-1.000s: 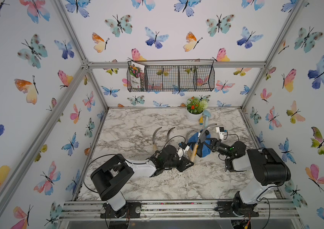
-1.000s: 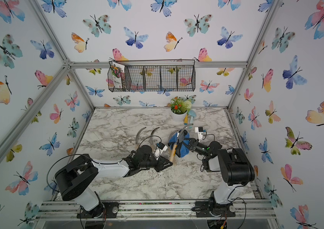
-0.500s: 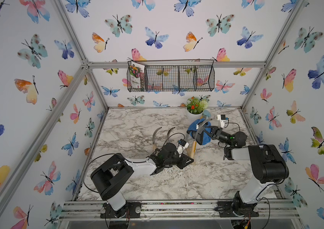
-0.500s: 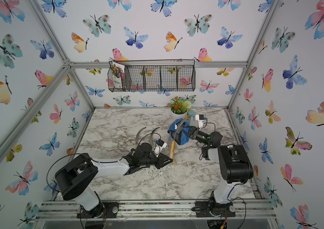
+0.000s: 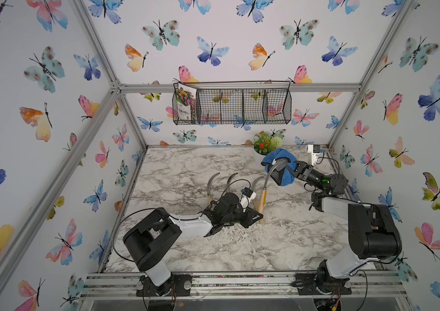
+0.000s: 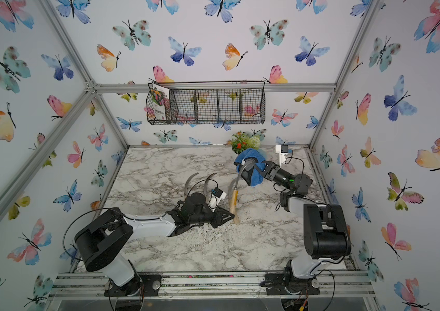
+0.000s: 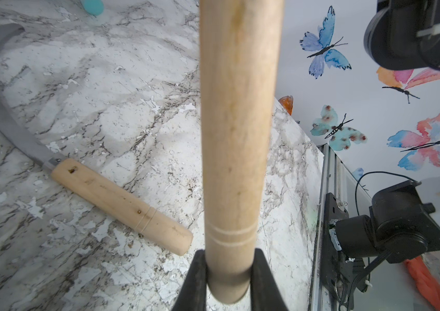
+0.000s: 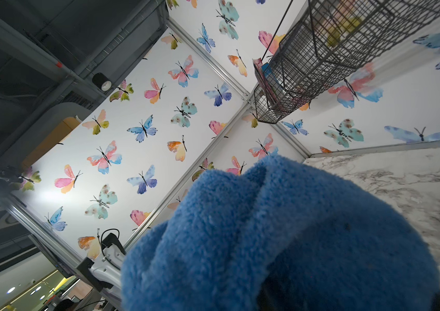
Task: Wipe small sickles with rags
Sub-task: Wipe the small sickle.
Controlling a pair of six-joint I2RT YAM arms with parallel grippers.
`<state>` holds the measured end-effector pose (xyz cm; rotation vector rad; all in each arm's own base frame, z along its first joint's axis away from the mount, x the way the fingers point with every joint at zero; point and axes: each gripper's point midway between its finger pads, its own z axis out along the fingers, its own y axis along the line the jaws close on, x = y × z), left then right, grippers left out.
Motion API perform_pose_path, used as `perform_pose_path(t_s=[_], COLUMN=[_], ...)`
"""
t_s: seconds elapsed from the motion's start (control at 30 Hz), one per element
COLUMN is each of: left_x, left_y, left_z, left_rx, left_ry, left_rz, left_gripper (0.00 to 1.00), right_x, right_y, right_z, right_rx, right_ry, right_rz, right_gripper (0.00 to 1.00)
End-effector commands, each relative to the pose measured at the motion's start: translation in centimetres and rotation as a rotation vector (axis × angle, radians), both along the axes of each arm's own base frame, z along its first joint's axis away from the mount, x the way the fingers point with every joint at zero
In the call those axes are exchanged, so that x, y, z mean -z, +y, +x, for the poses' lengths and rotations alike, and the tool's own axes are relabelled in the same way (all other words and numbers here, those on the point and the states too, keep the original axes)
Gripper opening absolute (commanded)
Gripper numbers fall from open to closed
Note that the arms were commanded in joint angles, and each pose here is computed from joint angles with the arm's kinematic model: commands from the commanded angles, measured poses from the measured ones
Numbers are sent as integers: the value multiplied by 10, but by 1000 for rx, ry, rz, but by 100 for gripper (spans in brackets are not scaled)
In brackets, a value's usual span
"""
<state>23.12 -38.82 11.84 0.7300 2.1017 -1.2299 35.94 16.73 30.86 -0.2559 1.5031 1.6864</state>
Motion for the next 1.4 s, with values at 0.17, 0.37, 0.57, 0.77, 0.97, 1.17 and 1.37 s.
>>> perform_pose_path(t_s=[0.17, 0.37, 0.57, 0.77, 0.97, 1.17, 1.37], left_x=[-1, -14, -24, -23, -20, -16, -14], left_y=[4, 2, 0, -3, -5, -6, -5], left_z=[-9, -21, -29, -34, -34, -32, -30], left_rx=[40, 112, 160, 194, 204, 196, 181], left_ry=[-11, -38, -48, -33, -15, -8, -10], left_rz=[-2, -53, -94, -106, -105, -94, -84], left_gripper=[0, 0, 0, 0, 0, 0, 0], right_x=[56, 88, 103, 91, 50, 3, -23], right_y=[8, 32, 47, 49, 36, 28, 17], right_z=[-12, -36, -44, -45, -26, -10, -4], right_rx=[58, -12, -51, -84, -35, -1, 20], right_ry=[38, 71, 92, 70, 17, -36, -63], right_rz=[-78, -73, -76, -50, -32, -8, 14], right_gripper=[2, 2, 2, 2, 2, 2, 2])
